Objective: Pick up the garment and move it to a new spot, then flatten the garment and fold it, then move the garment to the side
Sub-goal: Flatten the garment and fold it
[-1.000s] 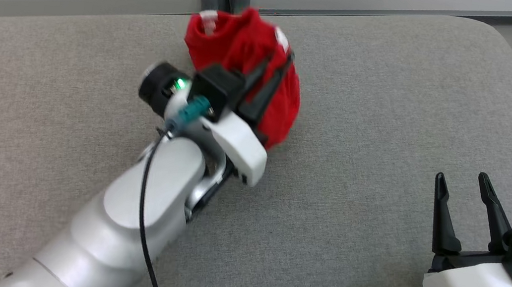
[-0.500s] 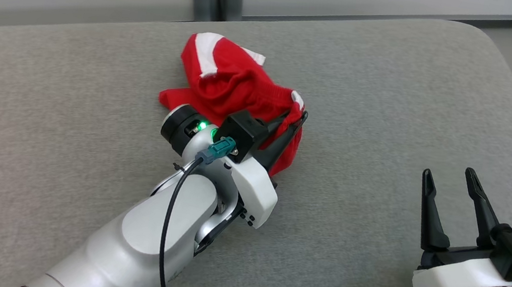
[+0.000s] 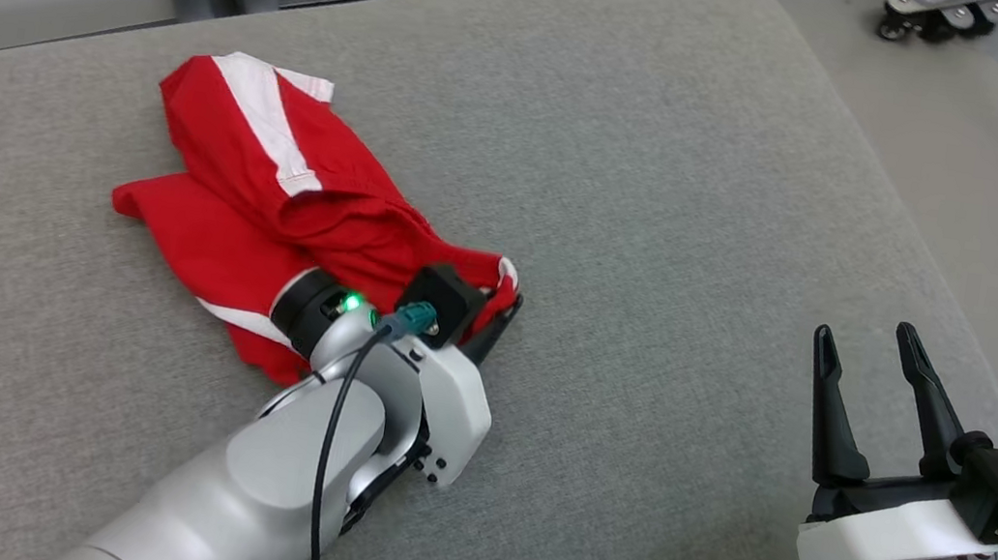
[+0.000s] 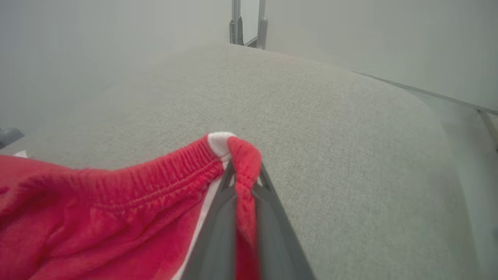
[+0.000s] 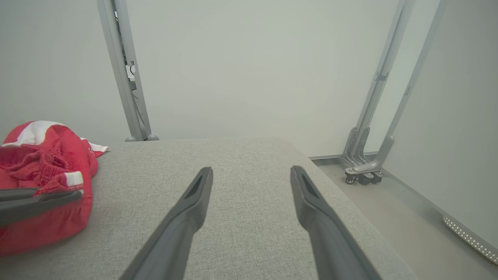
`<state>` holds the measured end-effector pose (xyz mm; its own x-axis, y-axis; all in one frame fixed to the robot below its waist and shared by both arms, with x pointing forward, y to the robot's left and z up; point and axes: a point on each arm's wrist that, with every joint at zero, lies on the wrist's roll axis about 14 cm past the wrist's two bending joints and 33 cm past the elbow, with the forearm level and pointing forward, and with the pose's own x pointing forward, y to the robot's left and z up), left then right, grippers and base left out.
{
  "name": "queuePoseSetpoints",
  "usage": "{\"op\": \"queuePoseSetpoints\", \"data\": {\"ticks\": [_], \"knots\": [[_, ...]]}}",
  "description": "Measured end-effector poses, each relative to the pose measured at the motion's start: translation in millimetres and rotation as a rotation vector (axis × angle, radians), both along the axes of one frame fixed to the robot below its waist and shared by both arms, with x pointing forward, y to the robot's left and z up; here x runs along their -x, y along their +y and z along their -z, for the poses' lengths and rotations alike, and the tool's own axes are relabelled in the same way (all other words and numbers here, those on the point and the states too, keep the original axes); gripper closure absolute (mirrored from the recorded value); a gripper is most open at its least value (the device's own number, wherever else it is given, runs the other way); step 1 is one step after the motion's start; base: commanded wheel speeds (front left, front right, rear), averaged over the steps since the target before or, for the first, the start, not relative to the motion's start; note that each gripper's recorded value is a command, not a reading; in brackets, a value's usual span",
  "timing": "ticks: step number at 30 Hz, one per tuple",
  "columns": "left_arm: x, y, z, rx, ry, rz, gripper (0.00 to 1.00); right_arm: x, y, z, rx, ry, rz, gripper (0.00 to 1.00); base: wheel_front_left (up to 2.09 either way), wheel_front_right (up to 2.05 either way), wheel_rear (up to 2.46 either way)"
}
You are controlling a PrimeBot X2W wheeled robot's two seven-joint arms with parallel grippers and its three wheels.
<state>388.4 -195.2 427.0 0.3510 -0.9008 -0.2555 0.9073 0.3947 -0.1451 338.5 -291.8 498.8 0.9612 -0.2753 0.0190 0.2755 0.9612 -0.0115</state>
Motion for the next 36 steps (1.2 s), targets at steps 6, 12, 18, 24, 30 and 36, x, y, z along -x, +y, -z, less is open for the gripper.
{"op": "queuePoseSetpoints", "data": {"ticks": [6,12,18,24,30,36], "knots": [[23,3,25,-0.060,0.068,0.043,0.00,2,-1,3,-0.004,0.009,0.005,0.00,0.00,0.00,0.00],[29,14,20,-0.028,0.094,0.020,0.00,-12,14,3,-0.016,-0.001,-0.047,0.00,0.00,0.00,0.00],[28,33,9,0.046,0.135,-0.085,0.00,-29,33,3,-0.031,-0.017,-0.111,0.00,0.00,0.00,0.00],[-12,85,12,0.038,0.132,-0.328,0.00,-45,58,4,-0.044,-0.028,-0.188,0.00,0.00,0.00,0.00],[-50,137,4,0.038,0.087,-0.505,0.00,-56,82,5,-0.067,-0.032,-0.259,0.00,0.00,0.00,0.00],[-58,157,-5,0.095,0.082,-0.591,0.00,-64,120,28,-0.097,0.048,-0.371,0.00,0.00,0.00,0.00]]}}
